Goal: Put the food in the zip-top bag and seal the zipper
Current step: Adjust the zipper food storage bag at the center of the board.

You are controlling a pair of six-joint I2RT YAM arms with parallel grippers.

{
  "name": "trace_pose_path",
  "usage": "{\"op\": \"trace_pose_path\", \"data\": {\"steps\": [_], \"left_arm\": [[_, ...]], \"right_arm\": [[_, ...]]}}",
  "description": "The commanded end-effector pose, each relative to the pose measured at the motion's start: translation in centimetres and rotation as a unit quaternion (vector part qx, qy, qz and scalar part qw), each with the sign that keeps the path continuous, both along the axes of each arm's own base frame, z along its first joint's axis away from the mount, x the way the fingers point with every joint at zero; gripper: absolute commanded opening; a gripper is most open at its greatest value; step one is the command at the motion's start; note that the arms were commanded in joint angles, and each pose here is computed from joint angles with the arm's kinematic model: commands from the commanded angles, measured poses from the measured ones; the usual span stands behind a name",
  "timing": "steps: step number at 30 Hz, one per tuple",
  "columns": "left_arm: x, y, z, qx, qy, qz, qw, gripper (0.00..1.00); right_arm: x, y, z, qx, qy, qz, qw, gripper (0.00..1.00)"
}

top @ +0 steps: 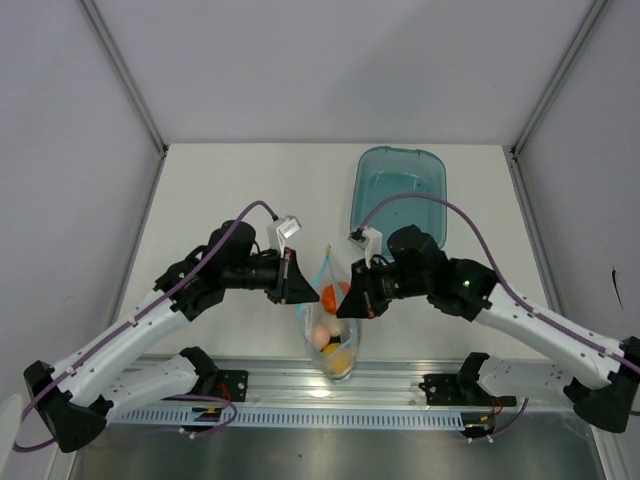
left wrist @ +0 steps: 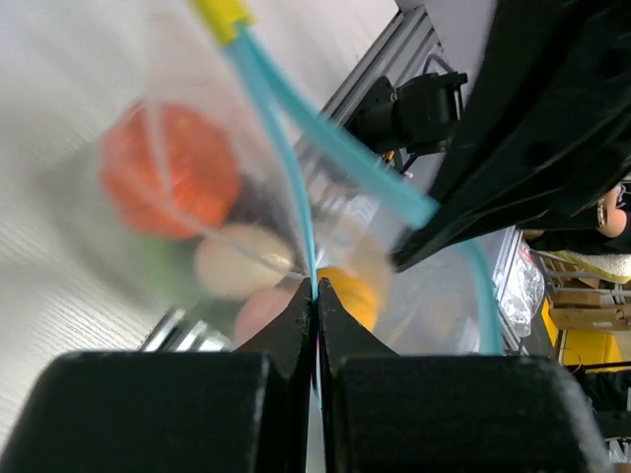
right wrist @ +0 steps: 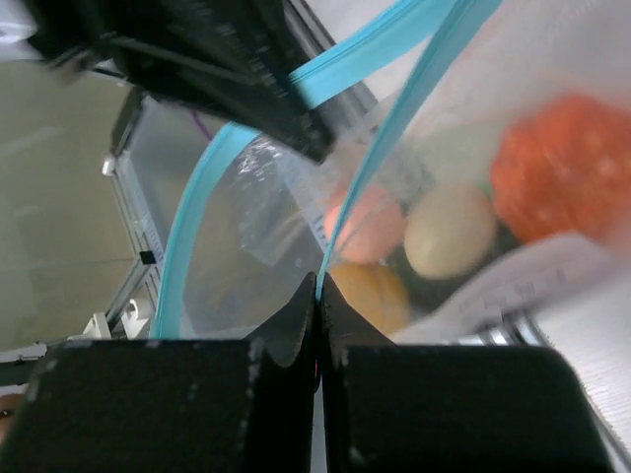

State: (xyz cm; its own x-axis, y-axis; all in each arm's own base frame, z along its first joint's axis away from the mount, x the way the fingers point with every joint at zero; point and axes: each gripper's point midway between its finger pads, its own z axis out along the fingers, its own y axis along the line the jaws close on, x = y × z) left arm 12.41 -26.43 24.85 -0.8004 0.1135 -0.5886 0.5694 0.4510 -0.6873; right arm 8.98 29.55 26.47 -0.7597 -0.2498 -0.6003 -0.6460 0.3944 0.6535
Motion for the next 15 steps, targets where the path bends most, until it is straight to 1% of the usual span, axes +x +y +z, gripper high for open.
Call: {"op": "trace_pose_path", "data": {"steps": [1,5,7,9,15], "left_arm": [[-0.8,-0.7,0.7,-0.027,-0.021,-0.030,0.999,0.01],[-0.5,-1.0,0.0,-0.020,-0.017,-0.034,0.999,0.00],[-0.4,-1.0,-0.7,-0.012,-0.011,-0.033,0.999,0.01],[-0.6,-0.9,-1.2,-0.009,-0.008,-0.034,0.999,0.01],[-1.3,-0.2,-1.5,-0.011,-0.017,-0.036,0.999,0.01]], "right_arm": [[2.1,2.7,-1.4,-0.006,0.017,-0.066,0.998,0.00],[3.4,5.1,-2.9,-0.018,0.024,-0.112,0.993,0.00],[3.4,6.0,-3.6,-0.032,0.021,-0.116,0.993,0.00],[3.7,6.3,-3.9,-0.046,0.014,-0.128,0.991,0.00],[3.9,5.7,-3.4,-0.047,0.019,-0.151,0.987,0.00]]}}
